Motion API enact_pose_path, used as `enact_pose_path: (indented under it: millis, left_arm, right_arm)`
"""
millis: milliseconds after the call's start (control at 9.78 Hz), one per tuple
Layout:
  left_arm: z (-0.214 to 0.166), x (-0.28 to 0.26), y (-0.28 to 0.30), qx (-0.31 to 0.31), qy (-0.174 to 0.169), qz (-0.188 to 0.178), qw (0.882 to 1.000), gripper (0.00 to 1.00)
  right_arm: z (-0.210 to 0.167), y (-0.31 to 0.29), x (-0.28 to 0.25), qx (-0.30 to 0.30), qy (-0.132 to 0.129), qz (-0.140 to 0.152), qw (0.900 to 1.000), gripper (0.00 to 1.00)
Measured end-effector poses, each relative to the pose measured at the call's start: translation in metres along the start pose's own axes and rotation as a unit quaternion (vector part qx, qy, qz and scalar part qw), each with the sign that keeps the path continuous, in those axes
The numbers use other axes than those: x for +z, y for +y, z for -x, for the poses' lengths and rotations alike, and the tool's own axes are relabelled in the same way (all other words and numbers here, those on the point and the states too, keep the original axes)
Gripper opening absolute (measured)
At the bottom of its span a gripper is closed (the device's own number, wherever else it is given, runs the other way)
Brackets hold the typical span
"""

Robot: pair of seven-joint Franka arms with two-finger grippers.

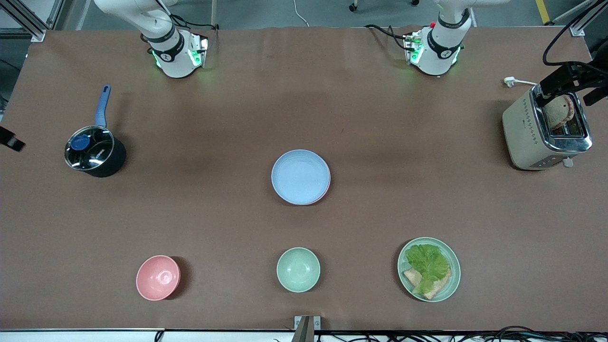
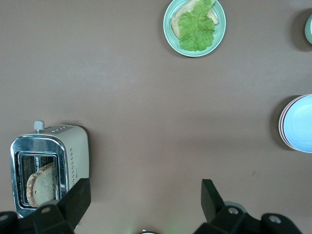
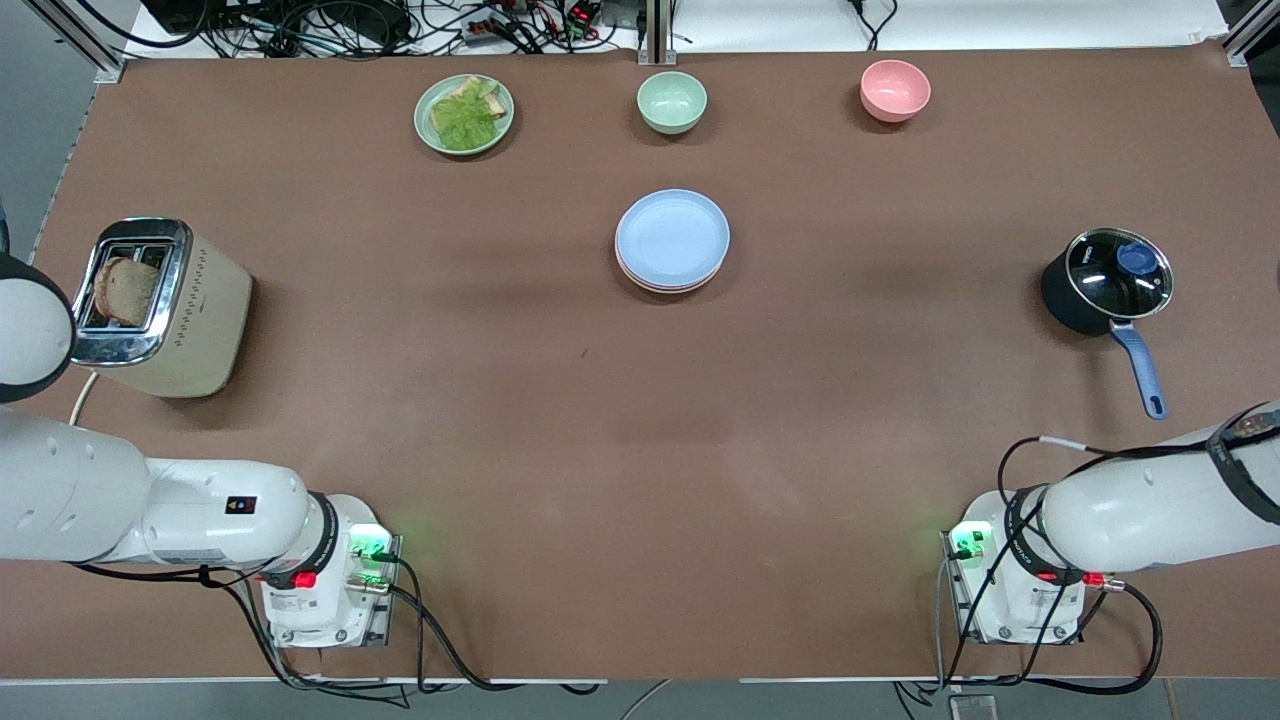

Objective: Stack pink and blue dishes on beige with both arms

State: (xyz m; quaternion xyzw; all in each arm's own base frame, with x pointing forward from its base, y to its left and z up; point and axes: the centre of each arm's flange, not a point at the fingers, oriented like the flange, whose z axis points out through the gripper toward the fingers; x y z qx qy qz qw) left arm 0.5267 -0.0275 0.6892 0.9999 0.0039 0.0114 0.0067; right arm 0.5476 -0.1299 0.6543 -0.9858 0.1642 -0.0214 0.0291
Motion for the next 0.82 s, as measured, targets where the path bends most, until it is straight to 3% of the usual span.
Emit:
enact_pose_path:
  millis: [307, 511, 818]
  left_arm:
    - [0.001, -0.002, 0.003, 0.003, 0.002, 0.000, 1.000, 1.00]
    - [0.001, -0.002, 0.004, 0.004, 0.001, 0.000, 1.000, 1.00]
    - [0.002, -0.002, 0.004, 0.004, 0.000, -0.001, 1.000, 1.00]
  right_arm:
    - [0.018, -0.015, -0.009, -0.034, -0.022, 0.003, 0.999, 1.00]
    - [0.020, -0.041, -0.003, -0.060, -0.025, 0.020, 0.998, 1.00]
    - [0.022, -0.045, -0.002, -0.064, -0.026, 0.023, 0.997, 1.00]
